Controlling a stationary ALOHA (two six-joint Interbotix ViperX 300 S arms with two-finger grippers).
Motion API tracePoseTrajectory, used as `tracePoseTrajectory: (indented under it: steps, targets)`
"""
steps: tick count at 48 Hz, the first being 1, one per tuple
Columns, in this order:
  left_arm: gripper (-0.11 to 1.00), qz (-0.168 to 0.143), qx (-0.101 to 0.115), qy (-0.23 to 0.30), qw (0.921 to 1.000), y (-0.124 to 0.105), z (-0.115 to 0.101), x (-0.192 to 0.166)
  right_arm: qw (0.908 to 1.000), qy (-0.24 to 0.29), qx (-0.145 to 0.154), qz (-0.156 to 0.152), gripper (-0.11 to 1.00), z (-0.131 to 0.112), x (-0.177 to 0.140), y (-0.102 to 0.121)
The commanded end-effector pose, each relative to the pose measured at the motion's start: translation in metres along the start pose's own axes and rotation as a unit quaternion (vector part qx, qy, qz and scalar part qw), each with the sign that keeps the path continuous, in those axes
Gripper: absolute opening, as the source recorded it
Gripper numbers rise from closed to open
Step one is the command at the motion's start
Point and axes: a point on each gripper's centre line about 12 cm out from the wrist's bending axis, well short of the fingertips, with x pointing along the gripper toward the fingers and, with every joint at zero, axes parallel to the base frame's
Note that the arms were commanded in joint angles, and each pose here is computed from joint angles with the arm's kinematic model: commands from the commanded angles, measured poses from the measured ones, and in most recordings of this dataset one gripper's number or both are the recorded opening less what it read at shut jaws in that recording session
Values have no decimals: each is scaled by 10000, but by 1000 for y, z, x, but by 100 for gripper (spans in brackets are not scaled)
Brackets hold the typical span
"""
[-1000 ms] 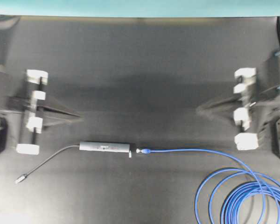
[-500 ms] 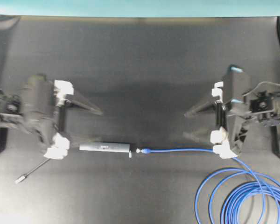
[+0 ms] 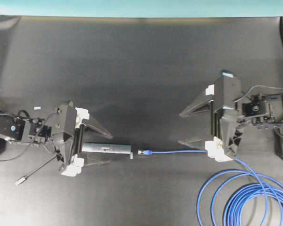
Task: Insert the LAN cable into the hub.
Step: 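Close the left gripper around the grey Anker hub body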
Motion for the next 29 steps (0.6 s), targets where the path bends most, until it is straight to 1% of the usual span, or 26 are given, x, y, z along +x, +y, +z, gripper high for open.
tracePoseTrajectory:
  steps: [1, 8, 15, 23, 29]
  targets:
    - [81, 18, -16, -104, 9999, 3, -3, -1, 9999, -38, -55, 90, 82, 5, 4, 7]
    - [81, 82, -44, 18, 10000, 9, -20, -4, 9999, -33, -64, 116, 82, 10, 9, 10]
    - [81, 77, -53, 26, 10000, 10, -30, 0, 9999, -17, -49, 113, 82, 12, 13, 11]
    - [80, 54, -56, 107, 9999, 11, -43, 1, 9999, -1, 112, 109, 82, 13, 16, 11]
    - [80, 98, -68, 170, 9998, 14, -51, 5, 9997, 20, 230, 125, 82, 12, 16, 12]
